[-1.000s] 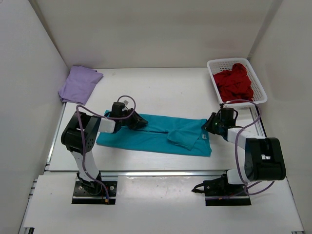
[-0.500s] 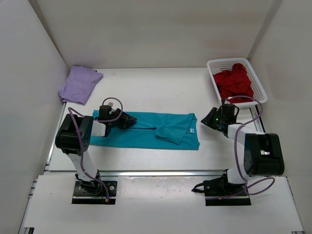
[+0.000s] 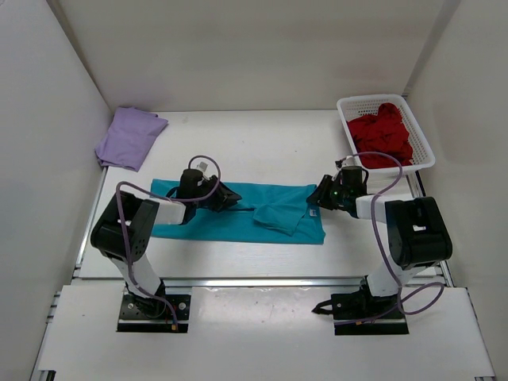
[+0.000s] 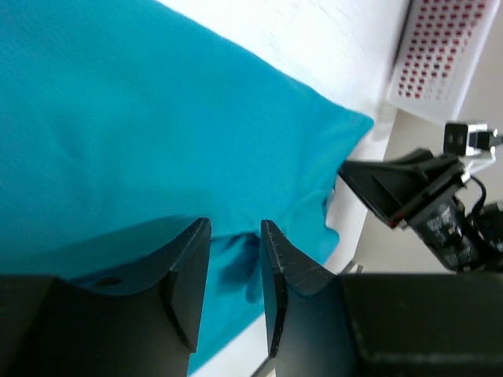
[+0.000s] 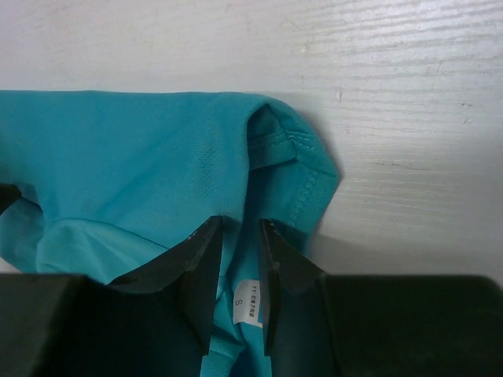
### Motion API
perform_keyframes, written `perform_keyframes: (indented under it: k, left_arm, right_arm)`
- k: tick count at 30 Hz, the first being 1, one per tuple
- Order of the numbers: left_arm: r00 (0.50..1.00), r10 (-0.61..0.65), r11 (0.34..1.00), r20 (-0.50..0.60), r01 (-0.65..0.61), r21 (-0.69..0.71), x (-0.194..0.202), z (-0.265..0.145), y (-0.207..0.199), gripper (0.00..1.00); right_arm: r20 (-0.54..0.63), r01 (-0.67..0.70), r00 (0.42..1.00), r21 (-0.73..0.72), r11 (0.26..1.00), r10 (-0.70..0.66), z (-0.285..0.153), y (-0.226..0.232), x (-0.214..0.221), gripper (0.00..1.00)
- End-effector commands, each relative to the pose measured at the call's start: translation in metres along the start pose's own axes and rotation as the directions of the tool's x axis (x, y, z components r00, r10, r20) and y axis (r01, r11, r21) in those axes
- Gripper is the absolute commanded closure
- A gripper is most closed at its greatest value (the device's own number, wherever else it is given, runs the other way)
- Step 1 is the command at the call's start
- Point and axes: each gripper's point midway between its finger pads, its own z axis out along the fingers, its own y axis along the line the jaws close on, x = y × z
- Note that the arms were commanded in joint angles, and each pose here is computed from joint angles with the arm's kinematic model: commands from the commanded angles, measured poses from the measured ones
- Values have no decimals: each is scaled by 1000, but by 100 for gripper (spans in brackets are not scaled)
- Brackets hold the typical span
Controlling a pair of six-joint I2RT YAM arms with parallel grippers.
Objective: Fold and stack the t-shirts
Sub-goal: Fold the other side of the tshirt into a rectangle
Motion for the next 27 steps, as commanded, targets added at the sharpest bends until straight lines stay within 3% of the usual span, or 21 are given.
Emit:
perform_keyframes:
  k: [1,4,7,15,17,19,22,24,27]
  left_arm:
    - [999,-7,1000,51,8,-18,-20,6,6,57]
    - [997,-32,999,67,34,-37,-28,10,18,58]
    - [995,-62,995,76,68,-72,-35,13,37,58]
    - [986,-112,987,122,125,-102,-48,5,56,58]
    - [987,-113,989,111,123,-84,-45,6,52,58]
    - [990,-103,992,100,109,-65,-44,5,43,57]
    - [991,-84,995,107,89,-44,-45,0,31,57]
    - [991,-74,996,109,78,-36,-44,-3,25,57]
    - [995,-36,999,94,38,-17,-31,-9,13,58]
  right_arm:
    - [51,15,999,-24,1000,-13,4,10,-18,77]
    - [73,3,997,-60,998,2,4,13,-22,85]
    - [83,-8,996,-73,997,15,6,10,-27,100]
    - [128,-52,990,-18,999,53,-3,-13,-47,100]
    - [119,-54,991,-35,998,58,-1,-11,-47,91]
    - [121,-42,992,-42,998,46,-1,-6,-49,70]
    - [127,-14,992,-9,1000,15,-10,0,-52,66]
    - [153,16,988,0,1000,-16,-18,11,-53,71]
    - [174,96,981,-22,995,-90,-30,41,-45,89]
